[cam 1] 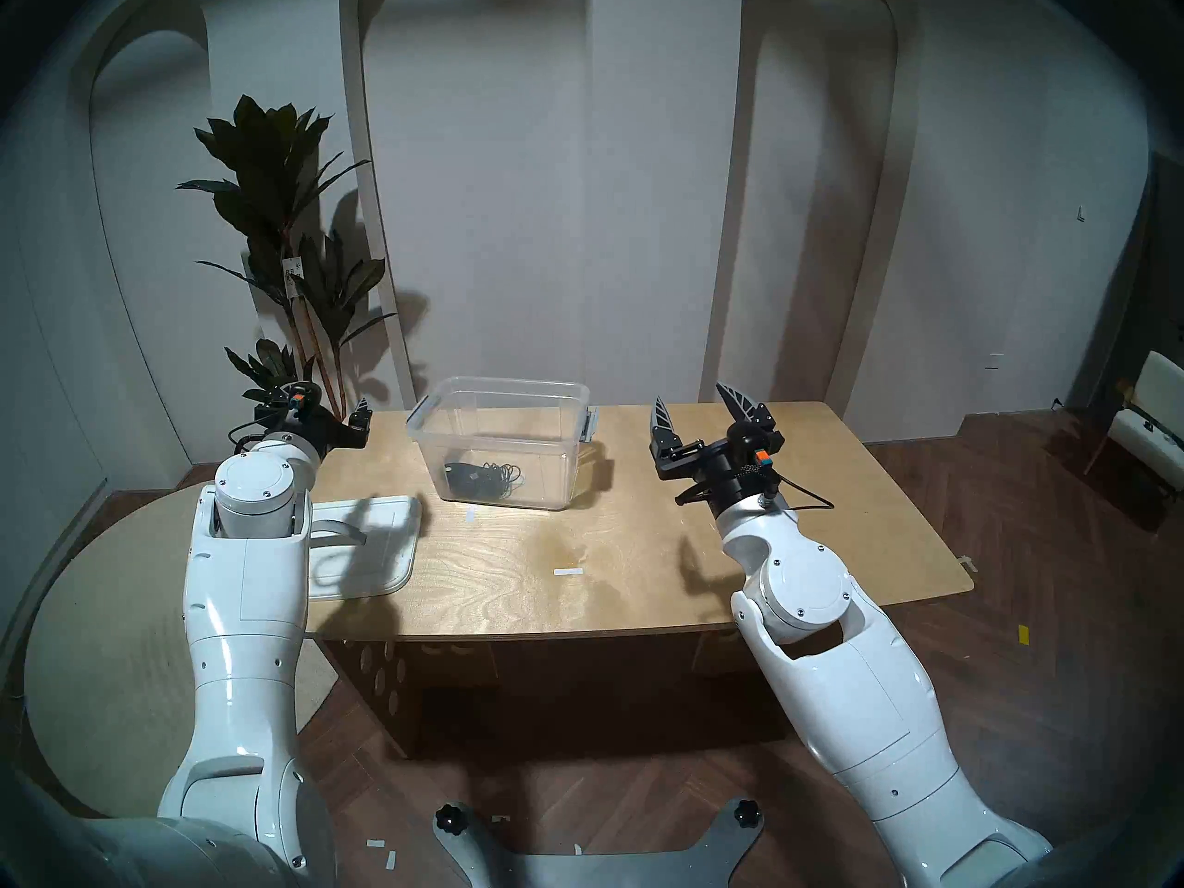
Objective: Open a storage container and put mouse inside
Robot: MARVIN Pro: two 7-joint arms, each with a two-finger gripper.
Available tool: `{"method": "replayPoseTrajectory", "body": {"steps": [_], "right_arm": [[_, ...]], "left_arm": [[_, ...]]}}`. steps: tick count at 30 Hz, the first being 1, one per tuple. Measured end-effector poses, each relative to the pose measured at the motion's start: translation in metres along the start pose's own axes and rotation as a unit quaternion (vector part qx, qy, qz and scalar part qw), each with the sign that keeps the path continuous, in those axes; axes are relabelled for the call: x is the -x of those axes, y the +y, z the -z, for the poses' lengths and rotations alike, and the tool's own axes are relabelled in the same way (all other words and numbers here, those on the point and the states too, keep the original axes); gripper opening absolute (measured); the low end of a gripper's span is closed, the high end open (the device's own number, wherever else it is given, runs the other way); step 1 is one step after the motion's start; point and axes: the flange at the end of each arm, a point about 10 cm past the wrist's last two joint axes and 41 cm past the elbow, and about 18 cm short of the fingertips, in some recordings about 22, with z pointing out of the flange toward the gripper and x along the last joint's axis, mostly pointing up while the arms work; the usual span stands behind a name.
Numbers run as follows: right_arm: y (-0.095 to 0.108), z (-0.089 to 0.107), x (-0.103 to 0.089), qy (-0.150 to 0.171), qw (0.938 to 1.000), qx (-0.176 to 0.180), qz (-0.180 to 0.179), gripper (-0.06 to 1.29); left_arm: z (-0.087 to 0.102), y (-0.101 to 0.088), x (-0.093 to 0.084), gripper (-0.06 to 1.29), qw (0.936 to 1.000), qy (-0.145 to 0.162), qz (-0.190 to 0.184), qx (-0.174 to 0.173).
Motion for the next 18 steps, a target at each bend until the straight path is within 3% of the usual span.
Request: {"method": "replayPoseTrajectory", "body": {"steps": [18], "right_arm": [[0.0036, 0.0102, -0.0034, -0.031, 0.9995, 0.008, -0.002, 1.23]], "left_arm": [[0.0007, -0.0003, -0.0002, 1.24, 1.0, -0.004, 0.0, 0.001]]}}
